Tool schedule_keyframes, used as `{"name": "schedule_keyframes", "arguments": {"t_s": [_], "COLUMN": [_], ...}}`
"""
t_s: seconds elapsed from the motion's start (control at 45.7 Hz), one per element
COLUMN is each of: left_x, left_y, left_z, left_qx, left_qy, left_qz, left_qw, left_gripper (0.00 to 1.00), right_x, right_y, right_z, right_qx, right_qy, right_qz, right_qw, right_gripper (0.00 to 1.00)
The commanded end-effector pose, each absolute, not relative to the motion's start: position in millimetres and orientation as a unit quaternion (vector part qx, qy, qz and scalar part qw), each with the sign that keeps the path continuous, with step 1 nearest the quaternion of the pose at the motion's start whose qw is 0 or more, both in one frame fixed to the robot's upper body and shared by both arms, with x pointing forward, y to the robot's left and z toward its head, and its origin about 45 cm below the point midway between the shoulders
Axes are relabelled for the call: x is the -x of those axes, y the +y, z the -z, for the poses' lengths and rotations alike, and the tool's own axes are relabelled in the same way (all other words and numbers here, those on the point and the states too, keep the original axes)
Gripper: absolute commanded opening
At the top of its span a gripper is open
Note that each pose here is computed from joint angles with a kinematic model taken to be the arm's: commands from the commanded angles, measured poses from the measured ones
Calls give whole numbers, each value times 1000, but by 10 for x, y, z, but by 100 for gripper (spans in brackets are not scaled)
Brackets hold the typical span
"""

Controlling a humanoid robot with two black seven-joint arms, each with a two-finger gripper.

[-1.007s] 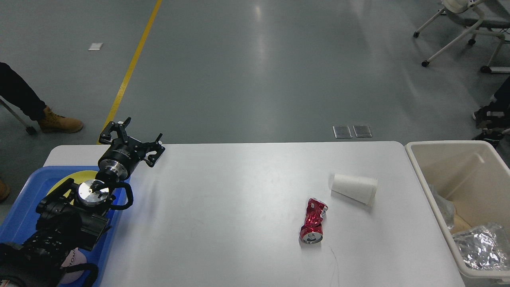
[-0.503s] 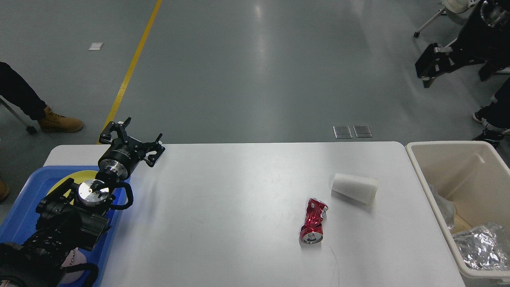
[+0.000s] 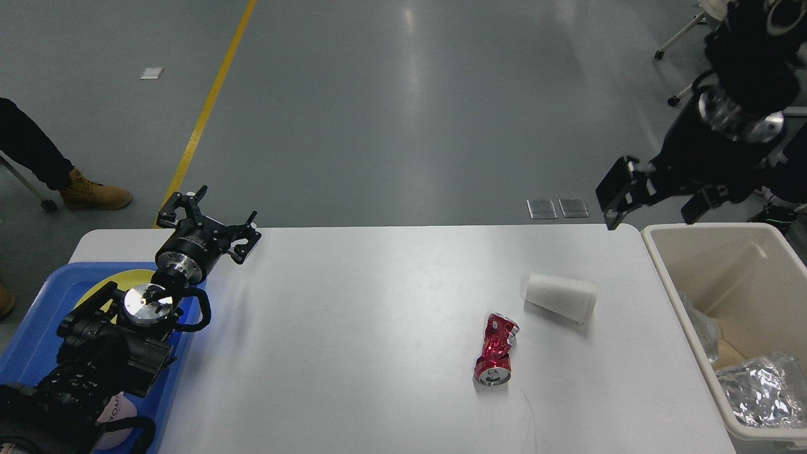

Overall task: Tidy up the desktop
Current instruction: 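Lower the right gripper onto the crumpled red can and grasp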

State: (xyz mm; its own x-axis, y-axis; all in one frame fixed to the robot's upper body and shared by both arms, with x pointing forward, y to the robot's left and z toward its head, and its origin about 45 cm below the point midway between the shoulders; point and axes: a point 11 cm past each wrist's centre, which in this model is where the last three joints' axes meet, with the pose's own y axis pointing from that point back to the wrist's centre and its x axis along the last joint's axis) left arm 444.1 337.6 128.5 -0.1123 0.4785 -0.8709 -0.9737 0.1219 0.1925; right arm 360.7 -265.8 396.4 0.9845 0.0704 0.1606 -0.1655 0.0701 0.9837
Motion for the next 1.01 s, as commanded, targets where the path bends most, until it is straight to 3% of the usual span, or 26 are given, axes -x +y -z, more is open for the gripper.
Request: {"name": "schedule_keyframes", "arguments": {"t_s": [0.0,0.241,0.657,0.985], "left_x": [-4441,-4441,-4441,-4441], "left_y": [3377,3377,3377,3377], "left_z": [-1285,-1285,-1285,-1285], "left_qx": [280,280,280,280], "left_qy": [442,442,442,442], "left_qz": [-601,-601,-601,-601], "left_qw": [605,605,605,605], "left_gripper": [96,96,96,96], "right_x": [-3321,-3302,-3494,-3455], "right_y": [-2424,-2195,-2137,-2103], "right_z": [-3578,-3134,-1958,-1507], "right_qx": [-688,-695,-722,-726], "right_qy": [-50,-35,-104,-129], "right_qz": [-113,-106,-17,50], "right_qw": [715,711,684,674], "right_gripper": [97,98,100,98]}}
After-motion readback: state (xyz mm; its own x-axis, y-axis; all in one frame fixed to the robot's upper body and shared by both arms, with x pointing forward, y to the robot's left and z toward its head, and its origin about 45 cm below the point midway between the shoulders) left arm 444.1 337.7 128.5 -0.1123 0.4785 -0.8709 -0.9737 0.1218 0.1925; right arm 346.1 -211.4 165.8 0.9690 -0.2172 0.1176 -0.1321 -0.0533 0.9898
